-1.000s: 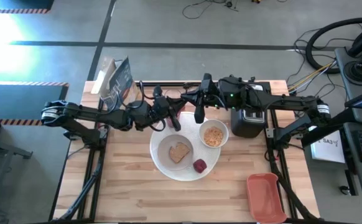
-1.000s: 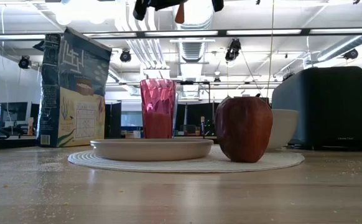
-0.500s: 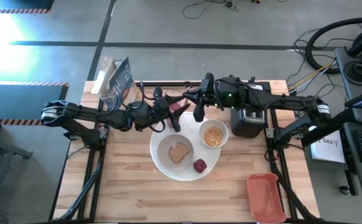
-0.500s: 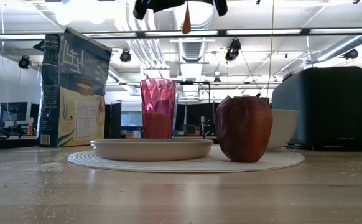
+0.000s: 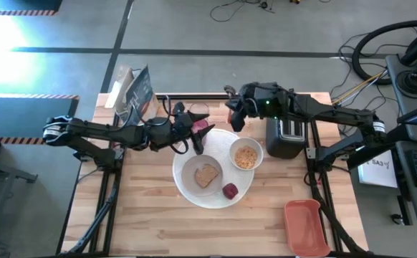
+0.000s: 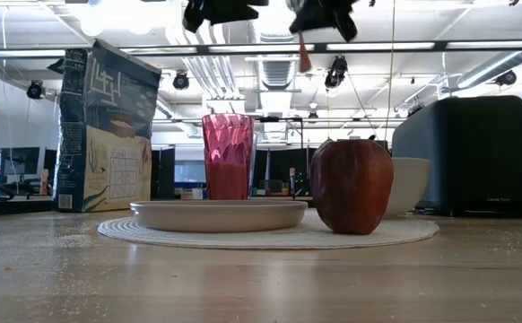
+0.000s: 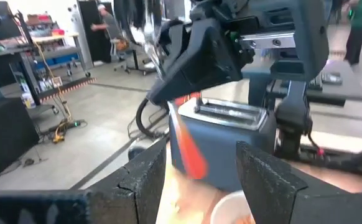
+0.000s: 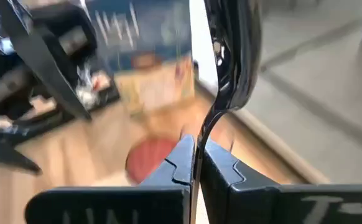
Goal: Arrange a breakfast setting
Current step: Put the orange spoon to the right side of the white placemat
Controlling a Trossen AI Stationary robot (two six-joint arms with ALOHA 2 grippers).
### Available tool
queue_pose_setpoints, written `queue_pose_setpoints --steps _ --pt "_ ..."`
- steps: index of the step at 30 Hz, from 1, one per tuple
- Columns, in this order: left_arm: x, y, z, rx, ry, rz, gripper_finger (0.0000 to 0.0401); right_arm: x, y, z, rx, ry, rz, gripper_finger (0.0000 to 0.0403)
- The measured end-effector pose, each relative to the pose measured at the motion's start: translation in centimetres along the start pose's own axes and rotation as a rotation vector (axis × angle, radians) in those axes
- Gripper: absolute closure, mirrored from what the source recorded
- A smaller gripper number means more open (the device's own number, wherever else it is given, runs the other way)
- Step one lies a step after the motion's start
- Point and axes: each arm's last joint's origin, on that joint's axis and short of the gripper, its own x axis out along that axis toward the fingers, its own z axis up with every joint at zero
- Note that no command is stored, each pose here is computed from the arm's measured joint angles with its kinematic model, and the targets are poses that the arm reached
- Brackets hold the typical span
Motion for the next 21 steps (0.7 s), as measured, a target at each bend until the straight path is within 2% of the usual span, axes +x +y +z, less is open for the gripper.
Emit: queue_pose_setpoints --steps 3,10,15,21 --pt "-0.1 0.0 -0.3 0.011 0.034 -0.002 0.0225 0.0 -0.2 -1.1 0.096 0.133 0.042 0.0395" --pt "-0.3 0.1 -0.8 0.028 0.088 0.001 0.0225 -0.5 0.0 -3.2 0.301 0.373 0.037 0.0394" --pt "-0.3 0.1 -1.0 0.041 0.107 0.004 0.0225 -1.1 1.2 -4.4 0.378 0.482 0.032 0.0394" --pt "-0.6 0.4 -1.0 0.068 0.13 0.034 0.0225 -1.9 3.0 -5.3 0.44 0.532 0.017 0.0394"
